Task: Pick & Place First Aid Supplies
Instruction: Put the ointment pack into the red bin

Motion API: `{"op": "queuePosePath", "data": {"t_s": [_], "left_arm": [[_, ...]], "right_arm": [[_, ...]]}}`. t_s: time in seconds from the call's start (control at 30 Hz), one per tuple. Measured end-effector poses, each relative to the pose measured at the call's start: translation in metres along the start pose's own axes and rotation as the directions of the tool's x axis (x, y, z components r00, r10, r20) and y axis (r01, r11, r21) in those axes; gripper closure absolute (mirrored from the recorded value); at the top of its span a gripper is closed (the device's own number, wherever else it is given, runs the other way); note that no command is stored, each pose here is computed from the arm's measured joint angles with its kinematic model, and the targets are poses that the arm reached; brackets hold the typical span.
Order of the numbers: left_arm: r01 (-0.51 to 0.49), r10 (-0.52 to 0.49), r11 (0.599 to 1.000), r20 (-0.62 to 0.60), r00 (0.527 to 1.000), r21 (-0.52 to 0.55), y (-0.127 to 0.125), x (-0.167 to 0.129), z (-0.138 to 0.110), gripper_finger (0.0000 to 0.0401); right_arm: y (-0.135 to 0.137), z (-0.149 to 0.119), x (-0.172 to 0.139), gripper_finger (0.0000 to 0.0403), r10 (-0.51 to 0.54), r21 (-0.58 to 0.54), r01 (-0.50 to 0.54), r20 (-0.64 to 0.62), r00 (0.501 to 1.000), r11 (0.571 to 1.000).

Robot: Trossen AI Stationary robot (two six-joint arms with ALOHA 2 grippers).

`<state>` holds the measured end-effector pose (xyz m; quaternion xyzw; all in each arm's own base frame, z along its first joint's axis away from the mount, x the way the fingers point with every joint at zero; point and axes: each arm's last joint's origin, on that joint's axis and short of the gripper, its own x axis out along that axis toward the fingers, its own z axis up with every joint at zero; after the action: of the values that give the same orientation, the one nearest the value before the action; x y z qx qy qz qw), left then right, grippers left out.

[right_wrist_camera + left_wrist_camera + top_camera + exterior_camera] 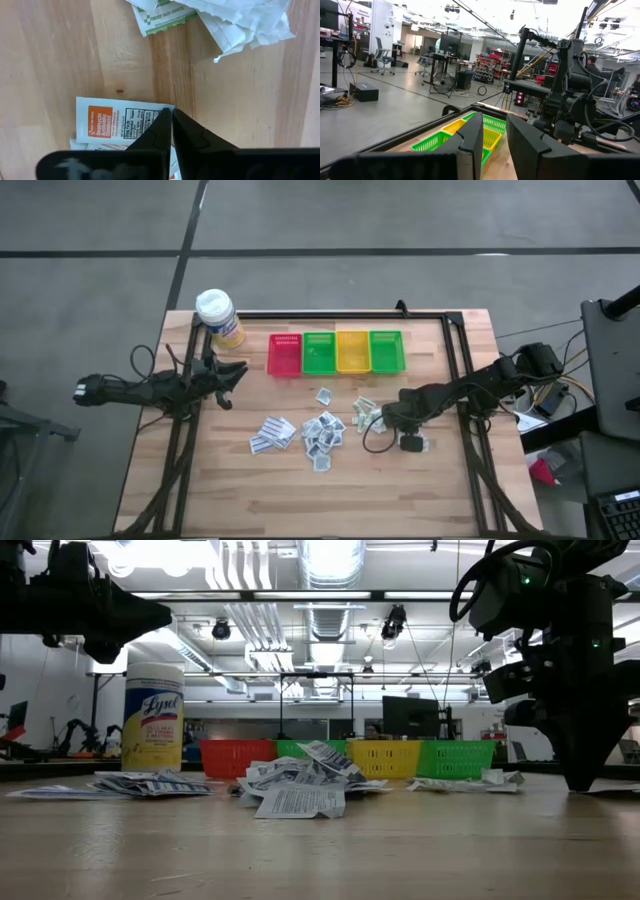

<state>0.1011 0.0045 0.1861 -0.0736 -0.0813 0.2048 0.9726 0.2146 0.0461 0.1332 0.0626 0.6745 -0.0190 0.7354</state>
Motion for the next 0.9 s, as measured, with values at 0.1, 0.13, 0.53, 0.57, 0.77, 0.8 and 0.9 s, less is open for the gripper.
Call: {"op": "queuePosePath", "data": {"t_s": [0.1, 0.13, 0.53, 0.57, 0.77, 0.8, 0.9], "left_arm": [[0.0, 0.0, 1.0, 0.0, 1.0, 0.0, 0.0, 0.0, 0.0, 0.0318], [0.0, 0.0, 1.0, 0.0, 1.0, 0.0, 0.0, 0.0, 0.0, 0.0318], [0.0, 0.0, 1.0, 0.0, 1.0, 0.0, 0.0, 0.0, 0.0, 0.0318], [0.0, 0.0, 1.0, 0.0, 1.0, 0.0, 0.0, 0.0, 0.0, 0.0318], [0.0, 0.0, 1.0, 0.0, 1.0, 0.0, 0.0, 0.0, 0.0, 0.0318], [0.0, 0.0, 1.0, 0.0, 1.0, 0.0, 0.0, 0.0, 0.0, 0.0318], [-0.001, 0.001, 1.0, 0.0, 1.0, 0.0, 0.0, 0.0, 0.0, 0.0318]], "right_arm": [[0.0, -0.0002, -0.0007, 0.0394, 0.001, 0.014, -0.001, 0.002, 1.0, 1.0], [0.0, -0.0003, -0.0012, 0.0395, 0.001, 0.016, -0.001, 0.003, 1.0, 1.0], [0.0004, -0.0026, -0.0067, 0.0395, 0.032, 0.015, -0.032, 0.013, 0.999, 0.999], [0.0003, -0.0026, -0.0064, 0.0395, 0.031, 0.015, -0.032, 0.012, 0.999, 0.999], [-0.0014, -0.0014, -0.0029, 0.0394, -0.006, 0.049, 0.006, 0.005, 1.0, 0.999], [-0.0022, -0.0012, -0.0021, 0.0394, -0.024, 0.071, 0.024, 0.006, 1.0, 0.997], [-0.005, 0.0001, -0.0006, 0.0394, -0.051, 0.091, 0.051, 0.005, 0.999, 0.995]]}}
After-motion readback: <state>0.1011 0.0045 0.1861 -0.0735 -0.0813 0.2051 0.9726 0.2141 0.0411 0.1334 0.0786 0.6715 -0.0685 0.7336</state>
